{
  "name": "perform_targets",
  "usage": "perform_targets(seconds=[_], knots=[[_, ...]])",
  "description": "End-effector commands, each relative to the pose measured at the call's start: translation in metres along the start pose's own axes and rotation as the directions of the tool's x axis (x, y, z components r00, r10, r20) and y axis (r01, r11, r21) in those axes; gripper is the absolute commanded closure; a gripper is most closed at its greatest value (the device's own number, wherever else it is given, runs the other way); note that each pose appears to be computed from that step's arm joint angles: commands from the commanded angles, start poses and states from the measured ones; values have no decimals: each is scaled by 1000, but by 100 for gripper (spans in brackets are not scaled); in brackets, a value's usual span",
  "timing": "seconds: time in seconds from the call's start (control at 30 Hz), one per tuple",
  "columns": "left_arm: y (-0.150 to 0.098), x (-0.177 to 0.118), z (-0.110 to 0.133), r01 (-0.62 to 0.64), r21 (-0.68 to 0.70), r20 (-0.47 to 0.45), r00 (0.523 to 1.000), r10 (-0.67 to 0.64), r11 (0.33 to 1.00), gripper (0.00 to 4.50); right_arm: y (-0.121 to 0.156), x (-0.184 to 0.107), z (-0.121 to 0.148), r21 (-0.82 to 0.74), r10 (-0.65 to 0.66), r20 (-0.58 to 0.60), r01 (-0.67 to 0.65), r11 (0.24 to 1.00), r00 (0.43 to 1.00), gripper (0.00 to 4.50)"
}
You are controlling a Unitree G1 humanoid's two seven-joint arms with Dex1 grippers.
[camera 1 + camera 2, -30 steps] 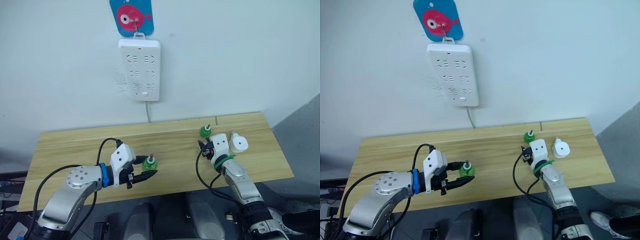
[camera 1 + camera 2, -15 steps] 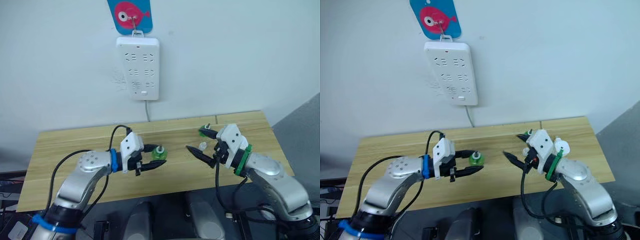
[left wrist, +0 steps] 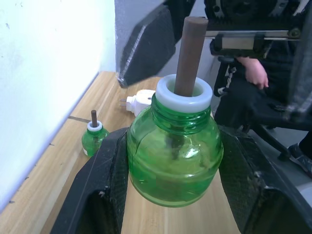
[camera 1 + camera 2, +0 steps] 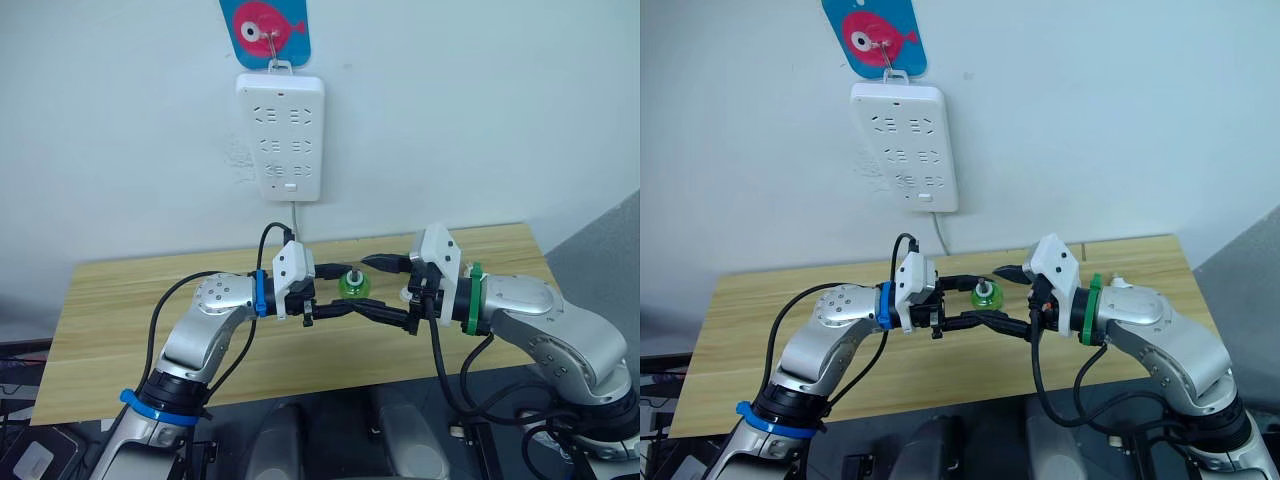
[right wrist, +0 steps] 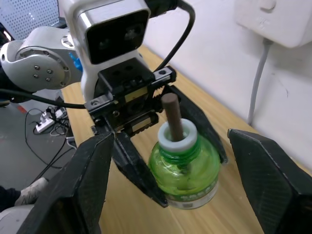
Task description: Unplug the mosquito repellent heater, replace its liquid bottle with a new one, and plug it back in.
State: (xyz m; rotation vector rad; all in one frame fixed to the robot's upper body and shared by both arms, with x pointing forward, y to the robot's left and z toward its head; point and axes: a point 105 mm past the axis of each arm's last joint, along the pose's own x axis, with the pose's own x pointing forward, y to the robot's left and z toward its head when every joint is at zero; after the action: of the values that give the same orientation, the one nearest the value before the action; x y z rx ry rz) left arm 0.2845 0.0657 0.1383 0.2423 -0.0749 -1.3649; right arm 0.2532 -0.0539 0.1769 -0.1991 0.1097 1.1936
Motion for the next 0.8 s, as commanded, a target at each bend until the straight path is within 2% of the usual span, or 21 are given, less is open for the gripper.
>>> perform_targets(seconds=[0.03,0.07,0.17,0.37,0.4,0.6,0.73,0.8], knots=[[-4,5,9,36,61,30,999,-38,997,223,3,1,6,-58,18,2,-18,998,1000,63],[-3,6,9,37,64,32,999,-39,997,223,3,2,5,-66,17,-4,-18,998,1000,63],[-3,7,9,42,71,36,998,-44,997,223,2,4,4,-81,11,-5,-11,997,1000,126],[-4,8,9,56,77,38,998,-59,996,223,1,7,3,-108,4,-9,-5,994,1000,349],[-4,8,9,60,78,36,997,-63,995,223,1,8,3,-113,1,-8,-2,994,1000,371],[-3,11,14,54,97,49,997,-59,994,223,0,8,5,-139,-12,9,13,990,1000,371],[-5,8,21,67,49,102,992,-72,997,223,-1,5,7,-139,-25,22,28,990,999,371],[-2,4,19,53,80,86,995,-60,995,151,-4,1,10,-129,-43,38,47,991,998,371]])
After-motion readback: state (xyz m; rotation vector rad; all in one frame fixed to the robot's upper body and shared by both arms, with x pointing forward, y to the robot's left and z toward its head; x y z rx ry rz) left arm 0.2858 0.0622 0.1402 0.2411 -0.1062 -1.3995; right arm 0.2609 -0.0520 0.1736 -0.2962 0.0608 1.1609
